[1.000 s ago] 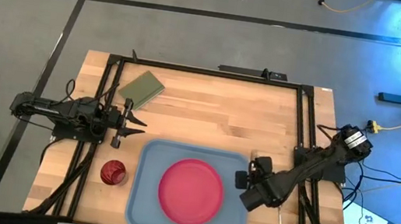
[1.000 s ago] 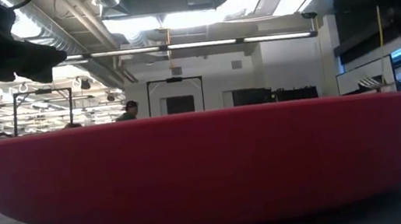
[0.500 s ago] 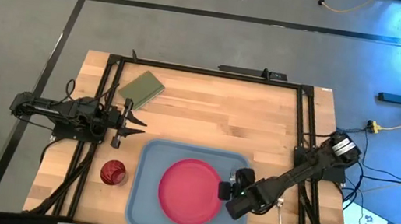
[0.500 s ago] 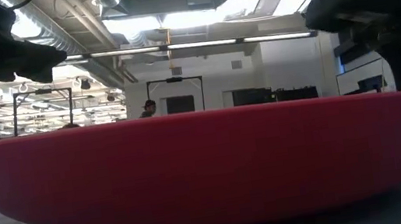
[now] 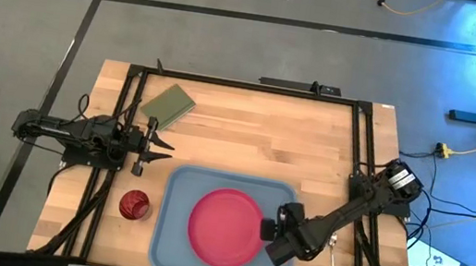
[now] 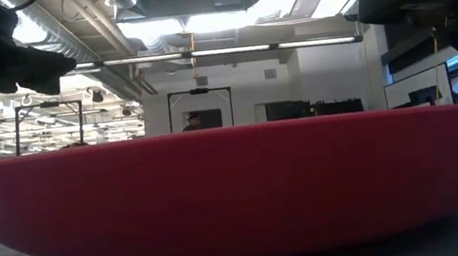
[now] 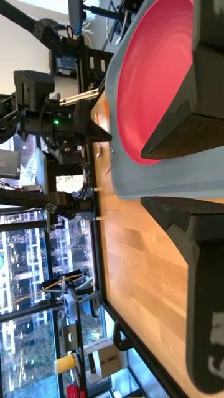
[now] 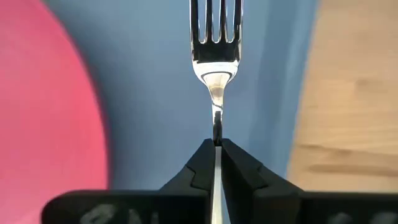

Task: Pick and place plate/cup/fork/spoon on tray
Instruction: Put the orange fork on the blue tray to the right side of the pink plate

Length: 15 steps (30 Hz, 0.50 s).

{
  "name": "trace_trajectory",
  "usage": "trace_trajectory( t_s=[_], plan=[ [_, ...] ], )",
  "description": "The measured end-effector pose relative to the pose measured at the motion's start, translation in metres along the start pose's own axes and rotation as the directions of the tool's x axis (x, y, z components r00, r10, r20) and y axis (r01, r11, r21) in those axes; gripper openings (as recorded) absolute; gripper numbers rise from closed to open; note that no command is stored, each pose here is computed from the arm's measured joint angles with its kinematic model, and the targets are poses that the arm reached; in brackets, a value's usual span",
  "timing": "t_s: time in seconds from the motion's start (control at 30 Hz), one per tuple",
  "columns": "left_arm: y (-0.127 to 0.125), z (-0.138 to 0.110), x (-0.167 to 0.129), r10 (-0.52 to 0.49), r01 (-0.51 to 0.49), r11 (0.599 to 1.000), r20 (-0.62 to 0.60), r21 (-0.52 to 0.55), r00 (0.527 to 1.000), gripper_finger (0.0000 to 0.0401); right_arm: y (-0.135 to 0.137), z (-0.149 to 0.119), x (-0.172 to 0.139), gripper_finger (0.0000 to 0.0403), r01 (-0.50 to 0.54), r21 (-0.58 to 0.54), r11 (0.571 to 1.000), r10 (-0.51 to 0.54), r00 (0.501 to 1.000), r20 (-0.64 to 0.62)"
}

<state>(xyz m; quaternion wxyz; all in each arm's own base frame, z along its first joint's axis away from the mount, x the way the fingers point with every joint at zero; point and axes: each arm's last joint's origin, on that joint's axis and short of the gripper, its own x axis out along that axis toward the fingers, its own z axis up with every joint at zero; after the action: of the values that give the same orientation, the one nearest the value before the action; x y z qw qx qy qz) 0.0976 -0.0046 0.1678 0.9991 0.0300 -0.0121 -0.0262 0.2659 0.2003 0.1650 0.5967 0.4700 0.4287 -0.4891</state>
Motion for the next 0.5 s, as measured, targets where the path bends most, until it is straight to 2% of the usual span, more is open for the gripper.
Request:
trace_trajectory(
  t_s=[0.1, 0.23, 0.5],
  plan=[
    [0.0, 0.0, 0.0, 0.0, 0.0, 1.0, 0.0, 0.0, 1.0, 0.01, -0.002, -0.004, 0.006, 0.0033, -0.03, 0.013, 0.999, 0.03, 0.999, -0.02],
    [0.0, 0.0, 0.0, 0.0, 0.0, 1.0, 0.0, 0.0, 1.0, 0.01, -0.009, -0.006, 0.01, 0.0035, -0.013, 0.059, 0.998, 0.014, 1.0, -0.018],
    [0.0, 0.0, 0.0, 0.0, 0.0, 1.0, 0.0, 0.0, 1.0, 0.01, -0.01, -0.008, 0.011, 0.0035, -0.013, 0.046, 0.999, 0.014, 1.0, -0.018]
  ],
)
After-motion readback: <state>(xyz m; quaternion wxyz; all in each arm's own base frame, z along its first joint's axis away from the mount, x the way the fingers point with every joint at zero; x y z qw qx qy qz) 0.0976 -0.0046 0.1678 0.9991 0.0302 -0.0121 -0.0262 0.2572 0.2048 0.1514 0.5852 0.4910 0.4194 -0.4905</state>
